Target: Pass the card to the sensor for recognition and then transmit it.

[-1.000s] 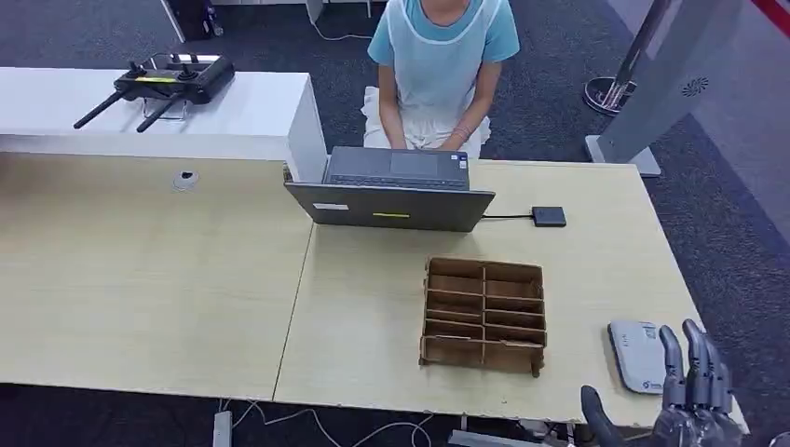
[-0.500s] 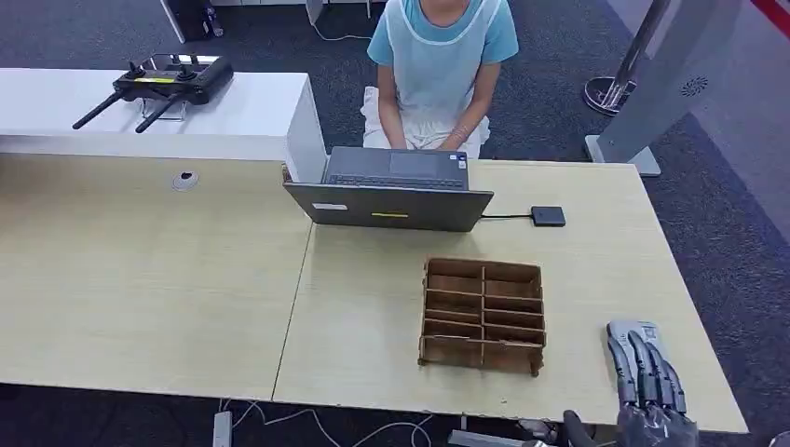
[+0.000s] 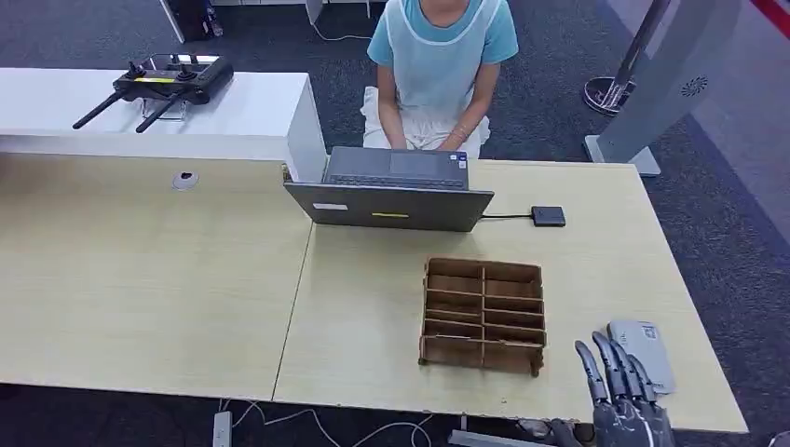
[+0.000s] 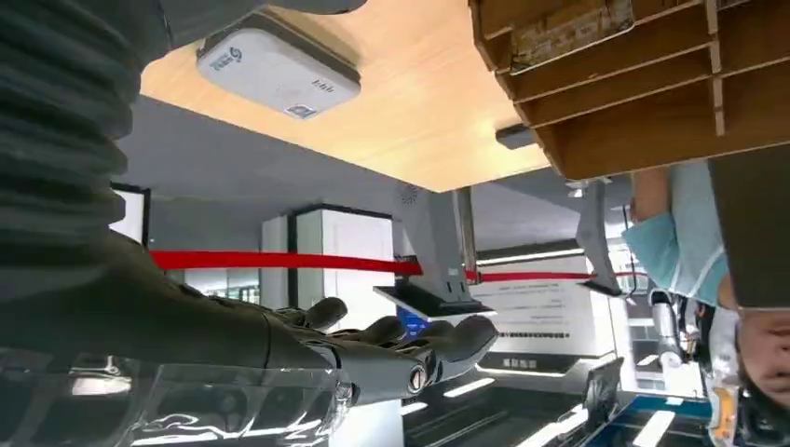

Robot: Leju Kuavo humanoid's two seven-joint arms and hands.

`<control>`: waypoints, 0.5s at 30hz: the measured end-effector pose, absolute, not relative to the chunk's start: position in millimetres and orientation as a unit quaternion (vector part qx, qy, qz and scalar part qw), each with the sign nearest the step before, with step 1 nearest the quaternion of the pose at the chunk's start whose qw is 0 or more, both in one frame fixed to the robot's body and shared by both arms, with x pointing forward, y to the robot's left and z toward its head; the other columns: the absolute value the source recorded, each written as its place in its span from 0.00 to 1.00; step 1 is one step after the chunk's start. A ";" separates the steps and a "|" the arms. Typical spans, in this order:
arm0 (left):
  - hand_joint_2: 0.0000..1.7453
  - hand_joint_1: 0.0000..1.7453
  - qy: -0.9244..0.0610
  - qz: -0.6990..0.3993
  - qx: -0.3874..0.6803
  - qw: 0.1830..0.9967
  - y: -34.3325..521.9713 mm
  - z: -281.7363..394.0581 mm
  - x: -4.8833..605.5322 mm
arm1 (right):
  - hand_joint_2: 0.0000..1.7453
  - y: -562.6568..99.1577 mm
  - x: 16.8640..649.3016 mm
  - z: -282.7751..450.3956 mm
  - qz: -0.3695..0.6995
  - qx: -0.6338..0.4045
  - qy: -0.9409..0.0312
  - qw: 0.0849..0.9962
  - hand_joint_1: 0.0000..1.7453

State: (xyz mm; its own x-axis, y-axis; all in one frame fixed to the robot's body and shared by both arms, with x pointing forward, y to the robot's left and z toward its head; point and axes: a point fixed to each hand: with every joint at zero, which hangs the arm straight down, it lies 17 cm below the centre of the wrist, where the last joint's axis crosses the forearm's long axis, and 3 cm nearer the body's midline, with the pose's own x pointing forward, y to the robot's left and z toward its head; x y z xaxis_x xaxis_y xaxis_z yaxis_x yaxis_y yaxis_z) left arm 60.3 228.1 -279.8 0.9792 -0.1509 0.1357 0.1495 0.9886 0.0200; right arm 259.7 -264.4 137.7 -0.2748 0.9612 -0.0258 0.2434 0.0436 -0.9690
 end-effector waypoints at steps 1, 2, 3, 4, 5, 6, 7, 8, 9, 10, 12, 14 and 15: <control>0.00 0.00 -0.071 -0.076 0.006 0.995 228.5 -279.8 60.9 | 1.00 -264.5 261.4 135.3 0.500 -0.479 -0.624 0.363 0.00; 0.00 0.00 -0.073 -0.077 0.006 0.994 228.6 -279.7 61.6 | 1.00 -264.3 262.3 133.2 0.503 -0.477 -0.623 0.363 0.00; 0.00 0.00 -0.073 -0.078 0.006 0.994 228.7 -279.7 61.6 | 1.00 -264.5 263.7 131.3 0.505 -0.475 -0.622 0.364 0.00; 0.00 0.00 -0.074 -0.079 0.007 0.994 228.9 -279.8 61.6 | 1.00 -264.4 265.0 129.5 0.508 -0.473 -0.621 0.364 0.00; 0.00 0.00 -0.074 -0.081 0.007 0.994 228.9 -279.8 61.6 | 1.00 -264.2 265.7 127.8 0.511 -0.473 -0.620 0.362 0.00; 0.00 0.00 -0.074 -0.082 0.007 0.994 228.8 -279.8 61.6 | 1.00 -264.2 266.4 125.8 0.514 -0.472 -0.619 0.361 0.00; 0.00 0.00 -0.074 -0.083 0.006 0.994 228.6 -279.7 61.4 | 1.00 -263.9 267.6 124.4 0.517 -0.470 -0.618 0.360 0.00; 0.00 0.00 -0.074 -0.084 0.006 0.994 228.4 -279.7 61.4 | 1.00 -264.0 269.0 121.9 0.520 -0.467 -0.617 0.361 0.00; 0.00 0.00 -0.074 -0.085 0.006 0.994 228.4 -279.7 61.6 | 1.00 -264.0 270.5 120.1 0.522 -0.466 -0.617 0.361 0.00; 0.00 0.00 -0.074 -0.086 0.006 0.994 228.3 -279.7 61.6 | 1.00 -263.9 272.1 118.4 0.525 -0.464 -0.616 0.360 0.00; 0.00 0.00 -0.074 -0.088 0.005 0.993 228.1 -279.7 61.5 | 1.00 -264.4 275.3 114.6 0.531 -0.462 -0.613 0.359 0.00; 0.00 0.00 -0.074 -0.089 0.005 0.993 227.9 -279.7 61.4 | 1.00 -264.3 277.8 110.9 0.535 -0.458 -0.613 0.359 0.00; 0.00 0.00 -0.074 -0.090 0.005 0.993 227.9 -279.7 61.3 | 1.00 -264.5 279.1 109.2 0.536 -0.457 -0.612 0.359 0.00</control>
